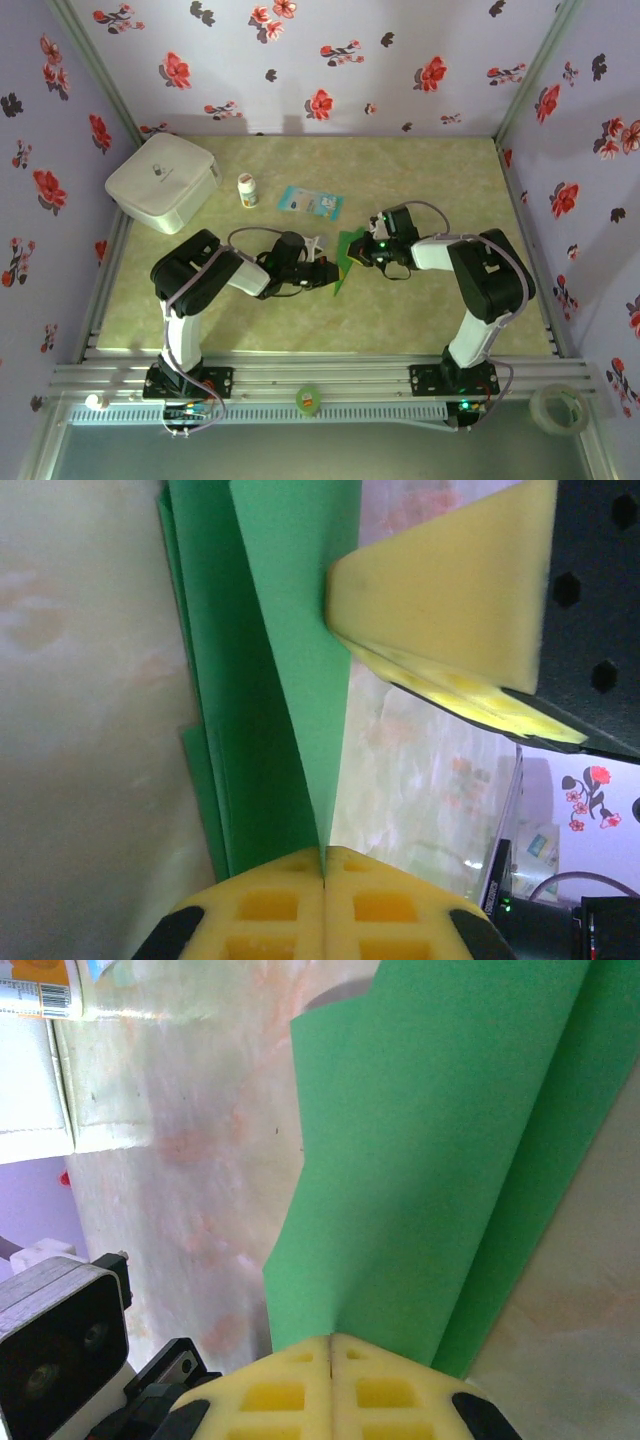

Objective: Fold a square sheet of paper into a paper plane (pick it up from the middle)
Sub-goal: Fold the wing for the fifth time at the center of the table.

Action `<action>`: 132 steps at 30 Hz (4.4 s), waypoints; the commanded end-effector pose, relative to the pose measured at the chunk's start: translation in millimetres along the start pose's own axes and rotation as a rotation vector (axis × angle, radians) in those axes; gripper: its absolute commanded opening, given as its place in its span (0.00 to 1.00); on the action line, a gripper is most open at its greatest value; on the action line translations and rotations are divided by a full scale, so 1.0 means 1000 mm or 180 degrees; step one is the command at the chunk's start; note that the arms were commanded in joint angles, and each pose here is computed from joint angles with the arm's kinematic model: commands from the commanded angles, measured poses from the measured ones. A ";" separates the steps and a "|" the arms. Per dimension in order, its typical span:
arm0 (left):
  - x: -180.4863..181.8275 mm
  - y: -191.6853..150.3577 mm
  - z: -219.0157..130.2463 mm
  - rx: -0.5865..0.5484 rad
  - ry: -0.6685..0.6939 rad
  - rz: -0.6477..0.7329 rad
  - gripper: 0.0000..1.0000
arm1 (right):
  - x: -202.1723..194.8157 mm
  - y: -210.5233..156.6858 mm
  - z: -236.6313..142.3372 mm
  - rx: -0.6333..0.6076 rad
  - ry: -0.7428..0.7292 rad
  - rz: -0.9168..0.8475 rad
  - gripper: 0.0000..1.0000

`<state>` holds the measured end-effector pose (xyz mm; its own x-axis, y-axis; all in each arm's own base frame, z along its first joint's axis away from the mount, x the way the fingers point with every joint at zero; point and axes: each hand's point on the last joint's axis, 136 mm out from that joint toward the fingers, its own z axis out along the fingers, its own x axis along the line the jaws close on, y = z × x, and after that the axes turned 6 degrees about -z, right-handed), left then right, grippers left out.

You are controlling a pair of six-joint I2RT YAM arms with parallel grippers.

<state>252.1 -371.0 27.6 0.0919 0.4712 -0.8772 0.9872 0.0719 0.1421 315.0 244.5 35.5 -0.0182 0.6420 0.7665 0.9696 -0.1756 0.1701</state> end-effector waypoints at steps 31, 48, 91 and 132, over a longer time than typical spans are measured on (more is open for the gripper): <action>0.044 -0.006 0.005 0.0270 0.0456 -0.0417 0.00 | -0.019 0.003 0.008 -0.0041 -0.0304 0.0004 0.06; 0.040 -0.018 -0.012 0.0404 0.0698 -0.0219 0.17 | -0.045 -0.009 0.012 0.0062 -0.0562 0.0176 0.05; 0.024 -0.052 -0.037 0.0715 0.0969 0.0074 0.19 | -0.053 -0.014 0.011 0.0121 -0.0694 0.0215 0.05; 0.034 -0.045 -0.010 0.0753 0.1132 0.0094 0.05 | -0.058 -0.018 0.010 0.0156 -0.0761 0.0242 0.05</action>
<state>235.8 -374.0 18.7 0.1469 0.6749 -0.7231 0.9890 -0.1139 0.0947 317.0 239.5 16.2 0.0200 0.7034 0.7105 0.9720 -0.1802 0.1510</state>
